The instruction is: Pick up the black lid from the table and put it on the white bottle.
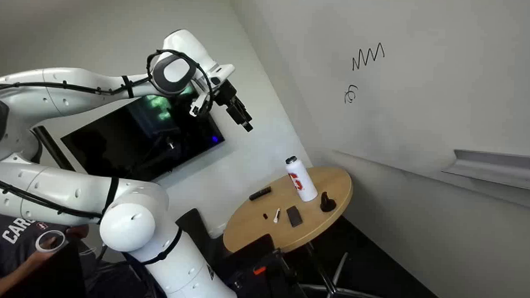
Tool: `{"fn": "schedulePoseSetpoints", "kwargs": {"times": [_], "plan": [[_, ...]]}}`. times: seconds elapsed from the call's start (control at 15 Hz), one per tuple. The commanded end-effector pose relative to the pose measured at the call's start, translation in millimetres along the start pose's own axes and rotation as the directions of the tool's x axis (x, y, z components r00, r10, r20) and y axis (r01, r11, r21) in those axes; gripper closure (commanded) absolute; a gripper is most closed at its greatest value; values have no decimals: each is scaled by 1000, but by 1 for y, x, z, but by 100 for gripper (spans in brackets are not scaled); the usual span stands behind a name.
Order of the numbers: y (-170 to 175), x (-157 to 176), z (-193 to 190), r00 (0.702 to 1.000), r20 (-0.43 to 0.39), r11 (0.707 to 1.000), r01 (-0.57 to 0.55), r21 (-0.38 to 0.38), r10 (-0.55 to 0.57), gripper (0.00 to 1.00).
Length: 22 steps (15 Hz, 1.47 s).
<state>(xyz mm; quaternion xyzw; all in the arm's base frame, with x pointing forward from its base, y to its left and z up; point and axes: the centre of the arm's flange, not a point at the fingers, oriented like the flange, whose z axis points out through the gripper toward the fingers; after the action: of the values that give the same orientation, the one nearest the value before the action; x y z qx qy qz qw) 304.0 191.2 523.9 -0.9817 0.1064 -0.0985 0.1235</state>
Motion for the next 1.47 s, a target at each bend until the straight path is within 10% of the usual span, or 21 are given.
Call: {"fn": "schedulePoseSetpoints", "kwargs": {"times": [0.0,0.33,0.93,1.4], "plan": [[0,0,0,1000,0,1000,0,0,0,0],[-12,9,36,988,-7,984,155,-86,-156,0],[-33,30,191,837,143,827,545,-139,-528,0],[-26,19,201,839,168,830,540,-139,-518,0]]}}
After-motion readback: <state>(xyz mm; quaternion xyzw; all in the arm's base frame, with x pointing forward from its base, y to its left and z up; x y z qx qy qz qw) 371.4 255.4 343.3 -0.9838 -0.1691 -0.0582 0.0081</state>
